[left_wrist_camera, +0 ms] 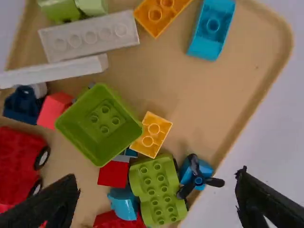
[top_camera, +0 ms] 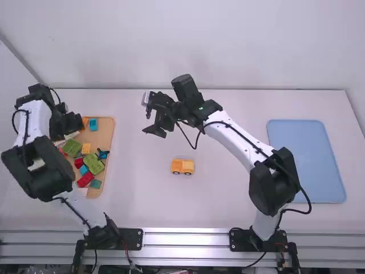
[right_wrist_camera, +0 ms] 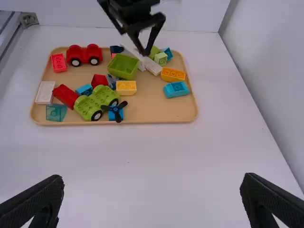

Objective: Assemble lego blocks to make yellow taxi

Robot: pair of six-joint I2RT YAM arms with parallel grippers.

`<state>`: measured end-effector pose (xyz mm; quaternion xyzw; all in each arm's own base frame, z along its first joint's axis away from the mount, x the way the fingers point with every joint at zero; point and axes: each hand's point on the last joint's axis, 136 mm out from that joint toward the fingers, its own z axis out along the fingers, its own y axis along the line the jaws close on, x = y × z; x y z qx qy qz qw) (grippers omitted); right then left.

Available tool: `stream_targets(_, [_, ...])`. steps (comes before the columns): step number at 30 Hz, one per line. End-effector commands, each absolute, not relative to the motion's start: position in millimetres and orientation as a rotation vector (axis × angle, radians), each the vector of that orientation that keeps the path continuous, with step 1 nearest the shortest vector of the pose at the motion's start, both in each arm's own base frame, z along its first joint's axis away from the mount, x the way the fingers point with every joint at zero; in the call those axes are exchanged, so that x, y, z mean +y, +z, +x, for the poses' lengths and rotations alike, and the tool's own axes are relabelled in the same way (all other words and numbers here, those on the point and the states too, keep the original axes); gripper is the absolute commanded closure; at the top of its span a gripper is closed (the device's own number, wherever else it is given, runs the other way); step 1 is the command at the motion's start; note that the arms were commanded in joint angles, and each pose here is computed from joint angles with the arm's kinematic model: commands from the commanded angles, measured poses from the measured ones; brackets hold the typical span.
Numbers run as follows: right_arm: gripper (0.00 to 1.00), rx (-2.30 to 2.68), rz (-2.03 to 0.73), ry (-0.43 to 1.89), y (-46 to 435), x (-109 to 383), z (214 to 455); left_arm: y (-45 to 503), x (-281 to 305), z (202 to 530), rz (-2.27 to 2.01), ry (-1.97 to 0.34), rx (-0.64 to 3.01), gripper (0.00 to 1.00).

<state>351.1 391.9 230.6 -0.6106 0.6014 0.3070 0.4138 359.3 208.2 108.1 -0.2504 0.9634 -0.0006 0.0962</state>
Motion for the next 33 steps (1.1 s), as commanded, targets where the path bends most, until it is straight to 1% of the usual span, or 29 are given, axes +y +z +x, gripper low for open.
stream_targets(1, [0.01, 1.493, -1.519, 0.765, 242, 393, 357, 87, 199, 353, -0.656, -0.041, 2.927, 0.27])
stream_targets(2, [0.01, 1.492, -1.520, 0.765, 242, 393, 356, 81, 197, 352, -0.618, -0.051, 2.941, 0.27])
stream_targets(3, [0.01, 1.491, -1.522, 0.767, 242, 394, 355, 68, 191, 351, -0.496, -0.088, 2.961, 0.32])
stream_targets(5, [0.01, 1.492, -1.520, 0.765, 242, 393, 356, 57, 186, 351, -0.427, -0.116, 2.962, 0.34])
stream_targets(6, [0.01, 1.492, -1.520, 0.765, 242, 393, 356, 50, 183, 351, -0.401, -0.131, 2.957, 0.41])
stream_targets(7, [0.01, 1.490, -1.522, 0.763, 242, 393, 356, 44, 183, 350, -0.388, -0.131, 2.957, 0.45])
stream_targets(12, [0.01, 1.491, -1.525, 0.765, 241, 394, 355, 23, 186, 342, -0.393, -0.069, 2.970, 0.52])
stream_targets(14, [0.01, 1.495, -1.521, 0.763, 241, 392, 357, 19, 192, 338, -0.433, -0.015, 2.975, 0.51])
stream_targets(15, [0.01, 1.497, -1.519, 0.762, 241, 391, 358, 16, 199, 336, -0.481, 0.052, 2.973, 0.49])
stream_targets(17, [0.01, 1.498, -1.519, 0.762, 241, 391, 358, 13, 206, 334, -0.521, 0.108, 2.966, 0.47])
stream_targets(20, [0.01, 1.499, -1.518, 0.762, 241, 391, 358, 12, 203, 336, -0.485, 0.085, 2.965, 0.45])
stream_targets(23, [0.01, 1.501, -1.519, 0.761, 240, 390, 358, 9, 196, 341, -0.403, 0.026, 2.951, 0.47])
stream_targets(25, [0.01, 1.512, -1.514, 0.742, 239, 390, 360, 7, 192, 341, -0.380, 0.001, 2.949, 0.50])
stream_targets(27, [0.01, 1.527, -1.507, 0.712, 237, 388, 364, 4, 192, 338, -0.387, 0.008, 2.955, 0.51])
stream_targets(33, [0.01, 1.533, -1.505, 0.716, 237, 387, 364, -3, 193, 340, -0.368, 0.024, 2.936, 0.50])
